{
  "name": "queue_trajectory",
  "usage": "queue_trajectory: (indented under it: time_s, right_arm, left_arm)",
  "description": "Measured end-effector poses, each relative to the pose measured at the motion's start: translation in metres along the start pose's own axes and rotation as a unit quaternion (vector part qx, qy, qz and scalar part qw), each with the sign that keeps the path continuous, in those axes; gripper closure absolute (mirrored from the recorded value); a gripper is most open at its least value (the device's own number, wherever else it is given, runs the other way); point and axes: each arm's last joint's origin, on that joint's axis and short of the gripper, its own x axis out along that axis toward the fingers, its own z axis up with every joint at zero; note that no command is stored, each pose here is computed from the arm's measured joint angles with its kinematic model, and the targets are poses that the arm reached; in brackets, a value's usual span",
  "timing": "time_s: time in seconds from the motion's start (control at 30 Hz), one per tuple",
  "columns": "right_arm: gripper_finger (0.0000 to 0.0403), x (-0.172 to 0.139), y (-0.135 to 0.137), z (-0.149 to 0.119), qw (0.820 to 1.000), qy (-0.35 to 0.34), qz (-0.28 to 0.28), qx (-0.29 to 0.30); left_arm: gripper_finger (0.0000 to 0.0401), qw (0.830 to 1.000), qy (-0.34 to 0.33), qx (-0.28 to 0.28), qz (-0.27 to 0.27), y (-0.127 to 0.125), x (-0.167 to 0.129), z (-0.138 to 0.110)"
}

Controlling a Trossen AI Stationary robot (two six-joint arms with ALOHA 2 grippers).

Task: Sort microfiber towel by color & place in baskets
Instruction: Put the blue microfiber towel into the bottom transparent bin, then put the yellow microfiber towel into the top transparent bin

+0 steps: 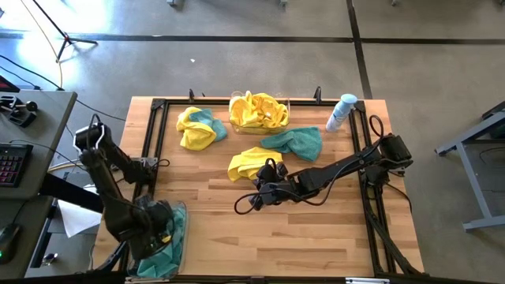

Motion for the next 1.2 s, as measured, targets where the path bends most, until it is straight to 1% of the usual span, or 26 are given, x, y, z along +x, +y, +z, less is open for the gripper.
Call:
queue_trajectory:
  time_s: [0.07,0.17,0.3,0.43,0.6,0.7,0.83,0.9,1.0,1.03,1.1,1.2]
  right_arm:
    - [0.0403,0.0,0.0,0.0,1.0,0.0,0.0,0.0]
    - [0.0403,0.0,0.0,0.0,1.0,0.0,0.0,0.0]
    - [0.0403,0.0,0.0,0.0,1.0,0.0,0.0,0.0]
    - [0.0403,0.0,0.0,0.0,1.0,0.0,0.0,0.0]
    - [0.0403,0.0,0.0,0.0,1.0,0.0,0.0,-0.01]
    - [0.0403,0.0,0.0,0.0,1.0,0.0,0.0,-0.01]
    - [0.0403,0.0,0.0,0.0,1.0,0.0,-0.001,-0.013]
    - [0.0403,0.0,0.0,0.0,1.0,0.0,-0.001,-0.013]
    - [0.0403,0.0,0.0,0.0,1.0,0.001,0.0,-0.012]
    - [0.0403,0.0,0.0,0.0,1.0,0.007,0.004,-0.011]
    - [0.0403,0.001,-0.002,-0.002,0.999,0.024,0.008,-0.03]
    - [0.0403,0.002,-0.012,-0.006,0.996,0.074,-0.013,-0.048]
  left_arm:
    - [0.0293,1.0,0.002,0.003,0.014,0.001,-0.019,0.004]
    - [0.0293,1.0,0.003,0.004,0.018,0.0,-0.046,0.01]
    - [0.0293,1.0,0.002,-0.001,-0.01,-0.005,-0.074,0.016]
    - [0.0293,0.999,0.002,-0.007,-0.034,-0.008,-0.086,0.019]
    - [0.0293,0.999,-0.007,-0.006,-0.035,-0.008,-0.088,0.02]
    - [0.0293,0.999,-0.044,-0.006,-0.028,-0.007,-0.088,0.023]
    - [0.0293,0.997,-0.081,-0.016,0.0,-0.002,-0.086,0.033]
    - [0.0293,0.996,-0.087,-0.005,0.019,0.002,-0.085,0.038]
    - [0.0293,0.994,-0.105,0.002,0.033,0.003,-0.081,0.048]
    - [0.0293,0.992,-0.122,-0.001,0.036,0.003,-0.08,0.052]
    - [0.0293,0.985,-0.164,-0.012,0.045,0.004,-0.075,0.062]
    - [0.0296,0.981,-0.186,0.001,0.061,0.005,-0.063,0.079]
